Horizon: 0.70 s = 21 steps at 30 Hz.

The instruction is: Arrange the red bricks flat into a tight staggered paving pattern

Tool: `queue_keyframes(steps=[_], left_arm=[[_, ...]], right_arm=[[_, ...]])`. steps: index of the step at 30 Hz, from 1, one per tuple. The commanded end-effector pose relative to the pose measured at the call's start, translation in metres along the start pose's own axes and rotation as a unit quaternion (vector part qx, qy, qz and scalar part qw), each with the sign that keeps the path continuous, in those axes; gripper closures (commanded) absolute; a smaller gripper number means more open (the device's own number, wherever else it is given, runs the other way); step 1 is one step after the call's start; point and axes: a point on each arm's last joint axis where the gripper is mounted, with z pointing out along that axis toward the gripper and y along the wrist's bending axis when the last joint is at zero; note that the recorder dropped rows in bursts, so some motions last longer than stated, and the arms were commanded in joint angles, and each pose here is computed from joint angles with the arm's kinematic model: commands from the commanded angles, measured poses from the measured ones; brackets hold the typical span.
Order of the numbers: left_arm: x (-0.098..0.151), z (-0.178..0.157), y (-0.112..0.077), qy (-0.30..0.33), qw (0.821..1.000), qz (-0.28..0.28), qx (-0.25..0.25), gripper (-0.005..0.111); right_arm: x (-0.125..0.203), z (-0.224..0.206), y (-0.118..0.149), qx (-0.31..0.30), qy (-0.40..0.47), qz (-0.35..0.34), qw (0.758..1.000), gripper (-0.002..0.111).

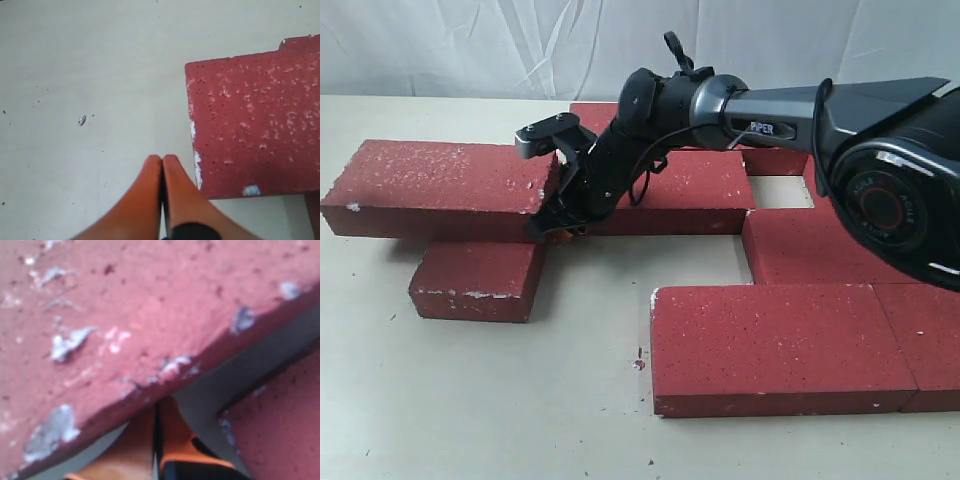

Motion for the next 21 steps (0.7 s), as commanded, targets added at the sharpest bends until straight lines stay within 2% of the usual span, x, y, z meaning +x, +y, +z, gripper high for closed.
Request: queue_keyframes(steps=[1,7,10,12,16,21], left_arm=[[-0.001,-0.002,0.001,-0.008,1.0,-0.006,-0.004,0.107],[-0.001,-0.002,0.001,-0.012,1.0,-0.017,-0.001,0.107],[-0.004,-0.002,-0.002,-0.026,0.998,-0.051,0.01,0.107],[-0.009,-0.002,-0.01,-0.038,0.997,-0.057,0.029,0.107],[-0.026,-0.005,-0.041,-0.086,0.992,-0.014,0.094,0.107],[-0.038,-0.005,-0.1,-0.138,0.963,0.067,0.224,0.107]], right_arm=[[-0.011,0.01,0.012,-0.01,-0.011,-0.009,1.0,0.109],[-0.023,0.015,0.024,-0.004,-0.034,-0.028,0.999,0.109],[-0.025,0.014,0.023,0.005,-0.038,-0.036,0.999,0.109],[-0.022,0.009,0.015,0.03,-0.017,-0.065,0.997,0.109],[-0.02,-0.02,-0.008,0.079,0.012,-0.028,0.996,0.109],[-0.015,-0.079,-0.027,0.078,0.051,0.004,0.996,0.109]])
